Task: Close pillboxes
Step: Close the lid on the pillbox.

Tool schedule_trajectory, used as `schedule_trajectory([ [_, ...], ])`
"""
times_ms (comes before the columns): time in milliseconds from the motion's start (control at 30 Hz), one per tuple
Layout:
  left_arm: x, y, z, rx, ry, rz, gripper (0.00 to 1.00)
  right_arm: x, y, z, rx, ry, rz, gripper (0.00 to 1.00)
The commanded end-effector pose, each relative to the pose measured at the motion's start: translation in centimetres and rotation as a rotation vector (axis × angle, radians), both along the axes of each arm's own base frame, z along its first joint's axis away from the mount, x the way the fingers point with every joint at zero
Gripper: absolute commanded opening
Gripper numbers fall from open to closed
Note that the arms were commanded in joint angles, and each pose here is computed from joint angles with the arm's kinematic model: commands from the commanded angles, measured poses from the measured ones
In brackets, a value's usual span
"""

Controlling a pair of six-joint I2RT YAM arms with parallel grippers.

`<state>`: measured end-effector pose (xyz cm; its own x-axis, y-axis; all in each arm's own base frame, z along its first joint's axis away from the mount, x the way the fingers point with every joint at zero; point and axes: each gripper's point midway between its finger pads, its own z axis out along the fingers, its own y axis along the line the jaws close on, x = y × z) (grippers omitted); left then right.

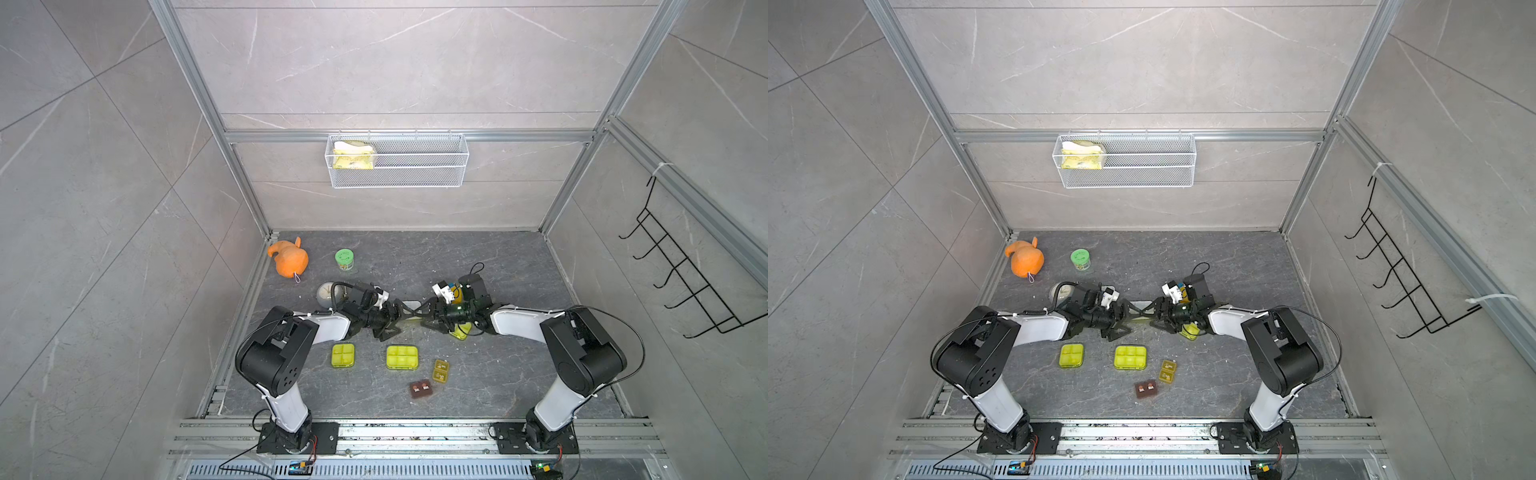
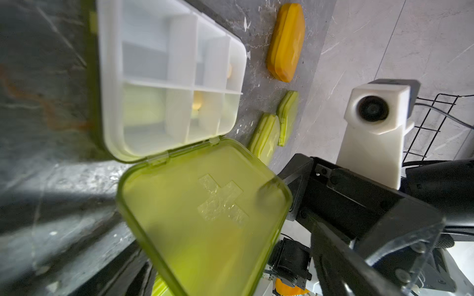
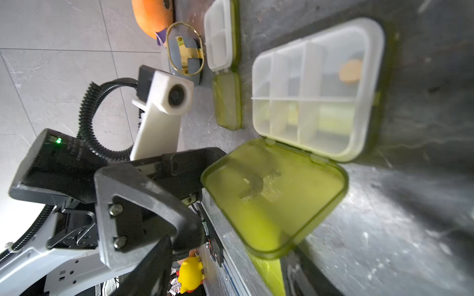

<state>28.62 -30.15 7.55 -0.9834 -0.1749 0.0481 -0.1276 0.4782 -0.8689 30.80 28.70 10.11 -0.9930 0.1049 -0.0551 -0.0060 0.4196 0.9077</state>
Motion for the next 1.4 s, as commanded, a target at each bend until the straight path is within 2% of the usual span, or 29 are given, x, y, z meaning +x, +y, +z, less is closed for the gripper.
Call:
schedule_trajectory([
  [0,0.9,-0.3,3.7,-0.054,-0.069,-0.007,0.93,1.3,0.7,1.2,0.022,-0.032,-0.001,0.68],
  [367,1.4,2.8,5.2,-0.036,-0.082,0.041,0.96,4.3,2.1,1.4,0.016,-0.047,0.017,0.68],
  [600,2.2,4.0,5.9,-0.006,-0.095,0.043,0.95,5.5,2.2,1.8,-0.046,-0.072,0.044,0.69],
  [833,3.6,3.4,5.5,0.030,-0.087,0.023,0.94,4.6,-0.4,0.1,-0.295,-0.040,0.080,0.68],
  [1167,5.7,3.7,2.5,0.198,-0.066,-0.037,0.89,3.5,-1.9,-1.8,-0.215,0.076,0.111,0.65],
  [1367,6.4,3.5,0.7,0.231,-0.040,-0.055,0.88,3.4,-1.9,-3.5,-0.170,0.121,0.128,0.64],
])
